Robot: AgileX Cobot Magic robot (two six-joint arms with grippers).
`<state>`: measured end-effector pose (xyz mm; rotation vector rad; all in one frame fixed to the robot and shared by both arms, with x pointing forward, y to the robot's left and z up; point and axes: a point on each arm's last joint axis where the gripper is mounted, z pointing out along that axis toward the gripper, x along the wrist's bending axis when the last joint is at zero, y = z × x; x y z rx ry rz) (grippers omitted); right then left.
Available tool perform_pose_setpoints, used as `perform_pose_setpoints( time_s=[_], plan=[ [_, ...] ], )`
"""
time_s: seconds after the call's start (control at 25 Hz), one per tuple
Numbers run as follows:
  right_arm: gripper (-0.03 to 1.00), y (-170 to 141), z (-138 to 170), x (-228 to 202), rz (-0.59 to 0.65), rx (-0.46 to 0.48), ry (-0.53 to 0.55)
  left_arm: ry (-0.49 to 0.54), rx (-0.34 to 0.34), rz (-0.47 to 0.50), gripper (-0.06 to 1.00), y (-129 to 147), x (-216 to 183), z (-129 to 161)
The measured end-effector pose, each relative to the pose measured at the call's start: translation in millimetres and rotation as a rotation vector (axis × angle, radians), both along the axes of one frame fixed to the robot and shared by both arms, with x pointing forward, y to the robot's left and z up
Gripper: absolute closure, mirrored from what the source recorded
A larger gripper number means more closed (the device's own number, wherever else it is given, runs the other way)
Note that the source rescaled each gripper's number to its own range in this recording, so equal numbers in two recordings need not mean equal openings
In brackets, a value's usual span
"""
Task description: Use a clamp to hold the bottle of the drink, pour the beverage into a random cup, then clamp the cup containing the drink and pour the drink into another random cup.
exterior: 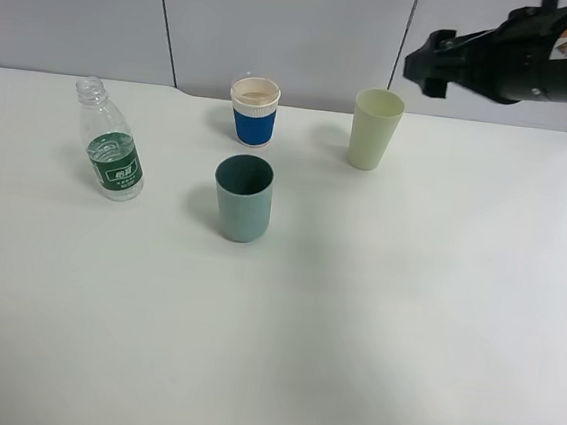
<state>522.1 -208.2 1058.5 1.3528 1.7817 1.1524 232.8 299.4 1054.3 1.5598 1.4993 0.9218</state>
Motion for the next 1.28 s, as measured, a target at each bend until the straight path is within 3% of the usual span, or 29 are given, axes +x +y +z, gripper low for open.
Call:
perform_pose_setpoints(
  time_s=[0.28,0.52,0.84,1.08,1.28],
  plan=[
    [0.23,-61,35,-24,-0.209,-0.006,-0.01,0.0,0.0,0.0,-0.06,0,0,0],
    [0.23,-102,70,-77,-0.391,-0.01,-0.034,0.0,0.0,0.0,-0.06,0,0,0],
    [0.23,-107,103,-175,-0.461,-0.036,-0.122,0.0,0.0,0.0,-0.06,0,0,0],
    [0.23,-106,96,-246,-0.514,-0.056,-0.07,0.0,0.0,0.0,-0.06,0,0,0],
    [0.23,-105,87,-292,-0.544,-0.049,-0.09,0.0,0.0,0.0,-0.06,0,0,0]
  ],
)
